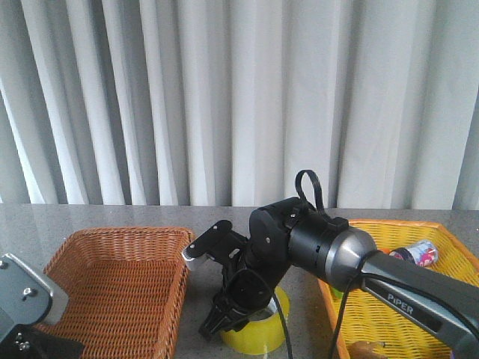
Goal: Transfer tape with both arms
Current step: 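Set the tape roll on the table, open right gripper, withdraw, then reach the left gripper to the tape roll and grasp it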
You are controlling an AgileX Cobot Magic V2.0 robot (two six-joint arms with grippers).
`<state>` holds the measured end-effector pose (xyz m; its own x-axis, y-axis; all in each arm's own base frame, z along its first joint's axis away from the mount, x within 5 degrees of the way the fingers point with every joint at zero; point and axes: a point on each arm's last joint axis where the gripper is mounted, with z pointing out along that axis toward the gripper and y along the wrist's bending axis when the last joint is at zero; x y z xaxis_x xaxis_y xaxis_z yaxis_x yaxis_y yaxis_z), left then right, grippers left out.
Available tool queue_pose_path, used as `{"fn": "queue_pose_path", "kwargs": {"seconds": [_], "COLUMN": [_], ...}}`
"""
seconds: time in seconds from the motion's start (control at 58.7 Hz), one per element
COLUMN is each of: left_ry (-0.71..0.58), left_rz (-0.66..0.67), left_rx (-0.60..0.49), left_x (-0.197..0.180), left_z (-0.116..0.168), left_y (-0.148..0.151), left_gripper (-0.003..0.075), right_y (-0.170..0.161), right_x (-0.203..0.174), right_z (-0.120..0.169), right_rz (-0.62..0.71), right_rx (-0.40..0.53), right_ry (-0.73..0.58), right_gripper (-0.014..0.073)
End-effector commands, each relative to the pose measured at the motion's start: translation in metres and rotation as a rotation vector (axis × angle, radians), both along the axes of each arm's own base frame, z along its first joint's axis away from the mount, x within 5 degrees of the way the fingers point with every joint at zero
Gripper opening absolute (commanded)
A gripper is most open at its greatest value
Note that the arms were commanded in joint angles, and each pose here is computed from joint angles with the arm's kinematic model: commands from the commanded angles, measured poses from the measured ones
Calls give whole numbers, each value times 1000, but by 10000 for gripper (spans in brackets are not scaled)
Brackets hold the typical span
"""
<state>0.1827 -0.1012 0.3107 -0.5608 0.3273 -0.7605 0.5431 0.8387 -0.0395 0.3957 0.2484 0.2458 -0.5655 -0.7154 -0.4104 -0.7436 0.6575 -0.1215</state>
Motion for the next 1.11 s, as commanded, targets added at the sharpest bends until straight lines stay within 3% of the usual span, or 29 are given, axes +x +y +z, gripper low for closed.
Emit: {"fn": "queue_pose_path", "kwargs": {"seconds": [0.0, 0.341, 0.494, 0.665, 1.091], "left_ry": [-86, -86, -86, -86, -100], "left_rz": [9, 9, 9, 9, 16], "left_rx": [-61, -61, -61, -61, -80], "left_x": [2, 2, 2, 2, 3], "left_z": [18, 18, 18, 18, 20], "left_y": [-2, -2, -2, -2, -3], "left_gripper": [553, 553, 553, 553, 553], "right_y": [-5, -41, -70, -107, -169], "right_x": [-4, -54, -78, -111, -211], "right_z": [49, 146, 170, 173, 126], "right_rz": [6, -78, -137, -220, -391], "right_rx": [75, 192, 223, 270, 313], "right_ry": [-136, -214, -253, -303, -369], "right_gripper": [425, 436, 419, 400, 356]}}
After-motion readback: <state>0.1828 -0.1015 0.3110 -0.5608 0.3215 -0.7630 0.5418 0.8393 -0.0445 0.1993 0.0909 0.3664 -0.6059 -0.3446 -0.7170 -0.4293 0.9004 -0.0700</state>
